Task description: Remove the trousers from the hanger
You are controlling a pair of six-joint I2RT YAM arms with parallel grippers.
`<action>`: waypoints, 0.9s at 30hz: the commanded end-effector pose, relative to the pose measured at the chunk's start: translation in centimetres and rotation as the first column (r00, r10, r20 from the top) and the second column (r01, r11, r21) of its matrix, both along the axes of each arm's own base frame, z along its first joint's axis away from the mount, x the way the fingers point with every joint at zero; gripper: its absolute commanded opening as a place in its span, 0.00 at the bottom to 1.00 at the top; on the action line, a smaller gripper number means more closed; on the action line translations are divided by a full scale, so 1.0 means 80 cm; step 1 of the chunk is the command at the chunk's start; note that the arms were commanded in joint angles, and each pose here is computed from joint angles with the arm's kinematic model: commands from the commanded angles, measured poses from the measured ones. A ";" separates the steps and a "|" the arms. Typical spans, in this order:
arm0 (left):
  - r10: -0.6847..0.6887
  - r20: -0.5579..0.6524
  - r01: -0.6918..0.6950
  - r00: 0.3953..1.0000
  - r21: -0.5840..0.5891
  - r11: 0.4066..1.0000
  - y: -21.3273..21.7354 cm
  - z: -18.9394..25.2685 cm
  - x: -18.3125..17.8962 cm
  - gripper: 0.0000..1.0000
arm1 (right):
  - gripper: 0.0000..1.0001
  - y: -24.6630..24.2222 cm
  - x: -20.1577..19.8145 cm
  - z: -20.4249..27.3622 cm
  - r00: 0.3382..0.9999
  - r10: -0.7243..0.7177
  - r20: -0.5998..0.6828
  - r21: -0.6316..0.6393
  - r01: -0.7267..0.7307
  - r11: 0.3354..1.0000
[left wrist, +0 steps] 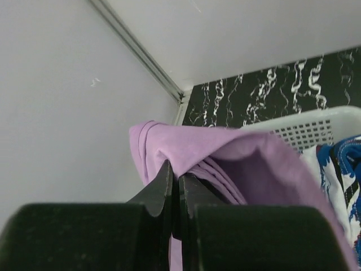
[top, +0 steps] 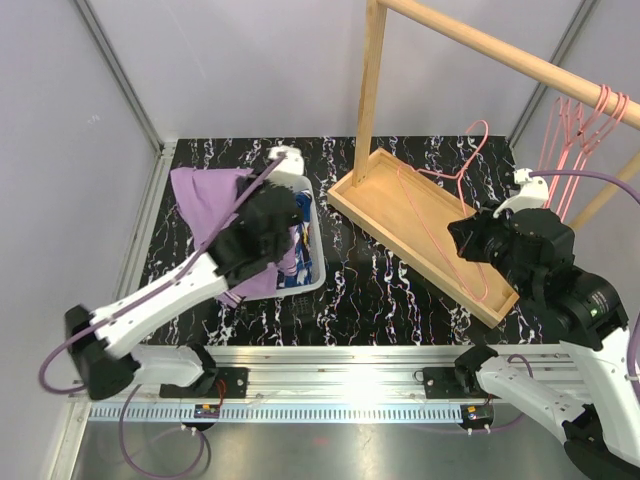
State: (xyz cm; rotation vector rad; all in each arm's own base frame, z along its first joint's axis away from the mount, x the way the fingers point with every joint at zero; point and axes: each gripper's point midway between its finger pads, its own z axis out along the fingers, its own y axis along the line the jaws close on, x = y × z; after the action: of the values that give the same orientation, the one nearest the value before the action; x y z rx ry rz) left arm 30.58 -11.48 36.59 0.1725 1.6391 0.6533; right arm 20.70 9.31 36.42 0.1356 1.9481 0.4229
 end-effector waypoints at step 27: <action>-0.251 -0.837 0.264 0.485 -0.133 0.955 -0.111 -0.273 0.018 0.00 | 0.00 0.012 0.010 -0.002 0.999 0.014 0.035 0.039 -0.016 0.999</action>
State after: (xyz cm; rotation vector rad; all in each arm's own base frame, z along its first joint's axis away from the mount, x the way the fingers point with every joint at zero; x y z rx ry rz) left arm 34.54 -18.81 16.66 0.7337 2.3874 0.5099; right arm 21.06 9.58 34.79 0.1318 1.9716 0.4119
